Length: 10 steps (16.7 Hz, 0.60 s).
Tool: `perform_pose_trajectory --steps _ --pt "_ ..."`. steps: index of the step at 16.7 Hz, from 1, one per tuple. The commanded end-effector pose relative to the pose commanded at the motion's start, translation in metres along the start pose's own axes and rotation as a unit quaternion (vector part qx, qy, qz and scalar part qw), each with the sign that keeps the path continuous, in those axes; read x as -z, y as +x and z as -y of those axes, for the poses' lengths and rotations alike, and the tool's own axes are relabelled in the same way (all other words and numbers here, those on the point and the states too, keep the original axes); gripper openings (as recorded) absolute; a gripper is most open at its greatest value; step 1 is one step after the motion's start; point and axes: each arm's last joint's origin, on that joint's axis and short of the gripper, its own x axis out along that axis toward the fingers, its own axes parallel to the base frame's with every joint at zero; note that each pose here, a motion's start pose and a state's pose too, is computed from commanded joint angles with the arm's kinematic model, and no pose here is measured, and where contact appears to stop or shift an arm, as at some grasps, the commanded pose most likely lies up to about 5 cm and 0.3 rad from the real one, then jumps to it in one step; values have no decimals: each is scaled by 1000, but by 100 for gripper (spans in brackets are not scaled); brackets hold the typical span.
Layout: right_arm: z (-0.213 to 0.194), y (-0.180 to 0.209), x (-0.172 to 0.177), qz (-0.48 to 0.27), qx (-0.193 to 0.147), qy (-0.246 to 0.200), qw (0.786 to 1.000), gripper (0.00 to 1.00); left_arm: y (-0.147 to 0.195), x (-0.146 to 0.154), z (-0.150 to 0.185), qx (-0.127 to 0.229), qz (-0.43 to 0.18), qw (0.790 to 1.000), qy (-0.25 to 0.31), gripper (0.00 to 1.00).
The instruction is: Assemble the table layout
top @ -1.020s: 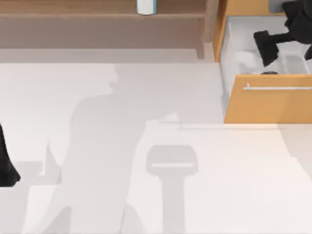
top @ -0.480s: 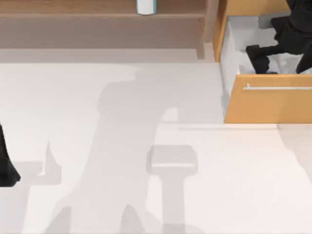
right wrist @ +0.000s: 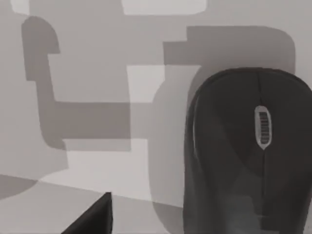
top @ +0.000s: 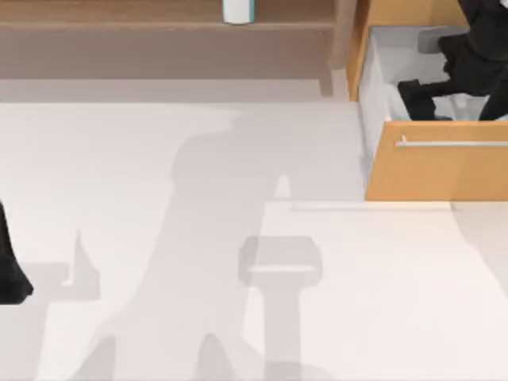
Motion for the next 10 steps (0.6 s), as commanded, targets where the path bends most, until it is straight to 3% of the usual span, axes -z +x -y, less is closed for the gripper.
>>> perform_pose_trajectory --steps 9,10 --pt "0 14 -1 1 0 0 1000 100 0 0 0 0 0 1000 0 100" --pt "0 14 -1 1 0 0 1000 92 0 0 0 0 0 1000 0 100"
